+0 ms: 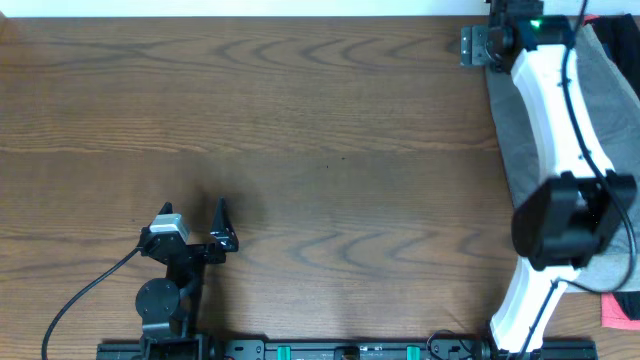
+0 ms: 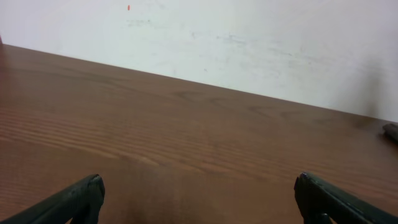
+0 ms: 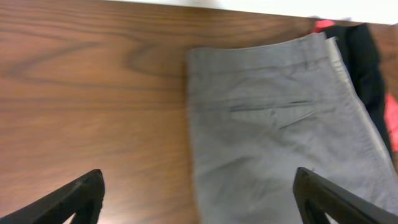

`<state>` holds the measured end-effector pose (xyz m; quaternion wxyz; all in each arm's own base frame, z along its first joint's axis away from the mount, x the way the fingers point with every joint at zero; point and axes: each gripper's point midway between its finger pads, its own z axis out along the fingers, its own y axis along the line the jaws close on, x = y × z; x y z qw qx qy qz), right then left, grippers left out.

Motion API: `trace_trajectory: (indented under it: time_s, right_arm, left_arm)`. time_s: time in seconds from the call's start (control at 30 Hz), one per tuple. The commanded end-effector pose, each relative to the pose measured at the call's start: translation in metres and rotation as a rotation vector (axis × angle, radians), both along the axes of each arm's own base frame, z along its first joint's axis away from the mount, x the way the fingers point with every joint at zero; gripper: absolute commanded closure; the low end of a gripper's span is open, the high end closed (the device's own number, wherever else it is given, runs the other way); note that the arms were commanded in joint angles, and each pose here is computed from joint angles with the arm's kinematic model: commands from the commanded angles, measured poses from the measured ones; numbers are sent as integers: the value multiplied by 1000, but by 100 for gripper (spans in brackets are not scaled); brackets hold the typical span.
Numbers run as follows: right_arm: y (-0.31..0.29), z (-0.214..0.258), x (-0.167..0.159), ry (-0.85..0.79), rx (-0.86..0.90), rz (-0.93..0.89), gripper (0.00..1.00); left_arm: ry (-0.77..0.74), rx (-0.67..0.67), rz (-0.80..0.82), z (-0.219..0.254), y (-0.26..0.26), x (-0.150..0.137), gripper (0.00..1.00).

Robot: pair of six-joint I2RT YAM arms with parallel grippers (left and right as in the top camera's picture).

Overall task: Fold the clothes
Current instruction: 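Reach the right gripper to the clothes pile and grasp the grey shorts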

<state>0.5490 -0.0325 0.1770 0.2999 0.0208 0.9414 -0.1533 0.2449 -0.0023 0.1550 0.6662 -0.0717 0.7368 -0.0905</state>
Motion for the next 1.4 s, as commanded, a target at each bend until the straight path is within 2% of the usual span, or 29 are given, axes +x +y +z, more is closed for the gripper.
trace_trajectory:
  time_s: [0.0, 0.23, 0.43, 0.53, 0.67, 0.77, 0.97, 1.13, 1.37]
  right_arm:
    - [-40, -36, 9, 71, -126, -61, 3]
    - [-66, -122, 22, 150, -117, -100, 7]
    - [-64, -155, 35, 139, -97, -86, 11]
    - [-62, -163, 40, 127, -84, -79, 11]
    - [-61, -169, 44, 112, -78, -75, 17]
    - [-61, -170, 45, 108, -78, -76, 30]
    - [-62, -170, 45, 110, -80, -79, 70]
    - [-62, -170, 41, 111, -63, -115, 99]
    - [-68, -134, 40, 33, -28, -224, 99]
  left_arm:
    - [44, 10, -8, -15, -1, -1, 2]
    - [44, 10, -8, -15, -1, -1, 2]
    - [44, 10, -8, -15, -1, -1, 2]
    - [44, 10, -8, -15, -1, -1, 2]
    - [44, 10, -8, -15, -1, -1, 2]
    - [44, 10, -8, -15, -1, -1, 2]
    - [44, 10, -8, -15, -1, -1, 2]
    - [44, 10, -8, -15, -1, -1, 2]
    - [44, 10, -8, -15, -1, -1, 2]
